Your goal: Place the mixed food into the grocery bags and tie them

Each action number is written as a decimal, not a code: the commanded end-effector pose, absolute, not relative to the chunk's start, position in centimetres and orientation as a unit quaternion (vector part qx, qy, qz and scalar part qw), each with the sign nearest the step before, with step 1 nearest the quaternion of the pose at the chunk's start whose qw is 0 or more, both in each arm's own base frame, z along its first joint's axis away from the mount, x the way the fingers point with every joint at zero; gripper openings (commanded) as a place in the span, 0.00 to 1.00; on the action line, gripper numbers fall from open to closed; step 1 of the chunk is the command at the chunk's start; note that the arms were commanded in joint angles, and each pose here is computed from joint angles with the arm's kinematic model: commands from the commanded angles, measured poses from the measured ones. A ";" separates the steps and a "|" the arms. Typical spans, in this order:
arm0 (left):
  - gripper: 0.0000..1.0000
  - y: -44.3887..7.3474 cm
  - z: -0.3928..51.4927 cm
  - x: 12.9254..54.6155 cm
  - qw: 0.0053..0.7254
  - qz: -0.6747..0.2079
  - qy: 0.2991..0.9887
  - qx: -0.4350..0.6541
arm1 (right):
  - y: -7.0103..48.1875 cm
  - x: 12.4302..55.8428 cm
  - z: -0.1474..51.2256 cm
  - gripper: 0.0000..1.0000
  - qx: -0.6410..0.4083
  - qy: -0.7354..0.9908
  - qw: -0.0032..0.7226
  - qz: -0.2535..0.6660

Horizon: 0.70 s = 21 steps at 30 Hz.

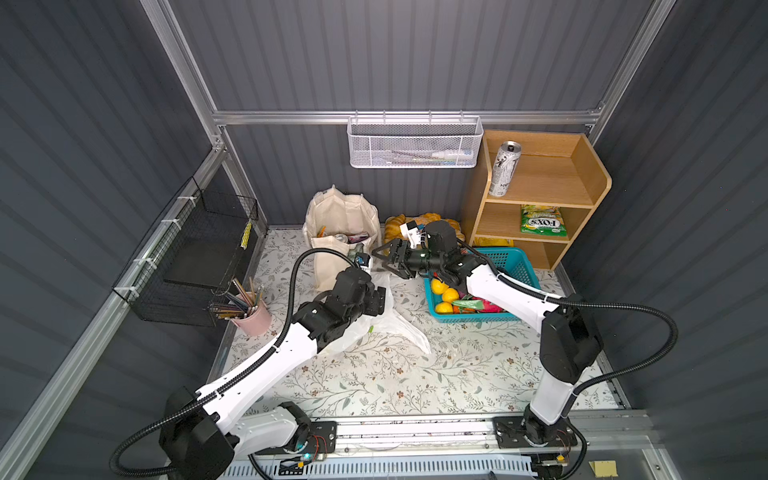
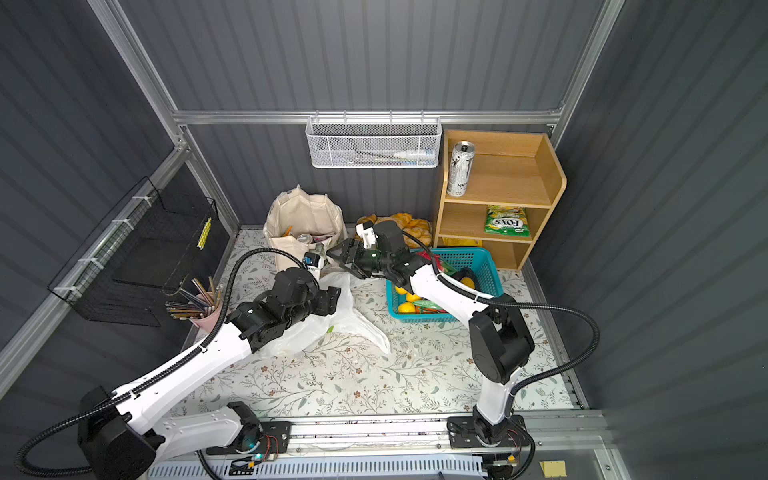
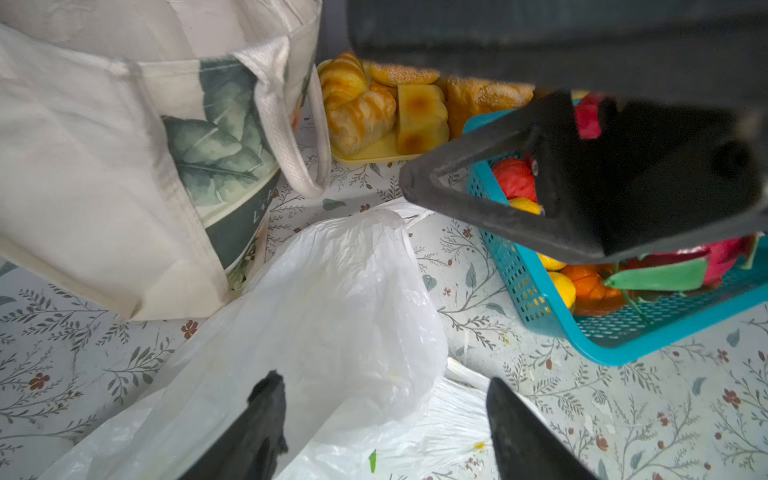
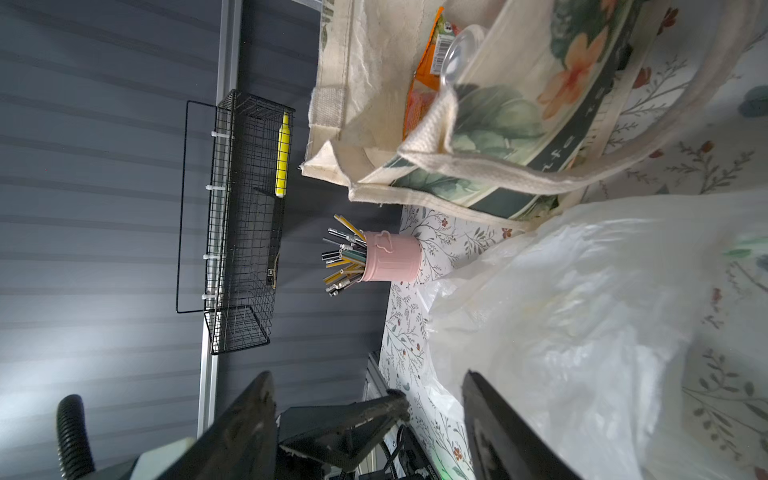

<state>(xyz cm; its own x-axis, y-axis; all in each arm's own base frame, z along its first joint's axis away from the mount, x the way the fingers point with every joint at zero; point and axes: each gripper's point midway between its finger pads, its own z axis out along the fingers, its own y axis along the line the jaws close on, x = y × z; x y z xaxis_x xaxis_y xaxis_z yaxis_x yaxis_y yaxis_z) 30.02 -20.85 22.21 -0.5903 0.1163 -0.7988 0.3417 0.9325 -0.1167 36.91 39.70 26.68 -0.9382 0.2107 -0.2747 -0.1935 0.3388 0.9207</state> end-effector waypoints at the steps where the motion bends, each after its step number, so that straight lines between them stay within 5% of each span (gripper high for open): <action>1: 0.78 -21.1 22.5 29.2 0.418 -0.141 0.887 0.137 | 39.4 36.2 26.7 0.72 -0.014 0.801 0.183 0.570; 9: 0.79 -20.0 22.4 29.3 0.420 -0.114 0.891 0.127 | 34.1 37.6 21.8 0.71 0.007 0.851 0.199 0.486; 21: 0.81 -19.6 22.9 29.0 0.411 -0.102 0.896 0.137 | 37.1 39.5 18.6 0.70 -0.008 0.838 0.104 0.536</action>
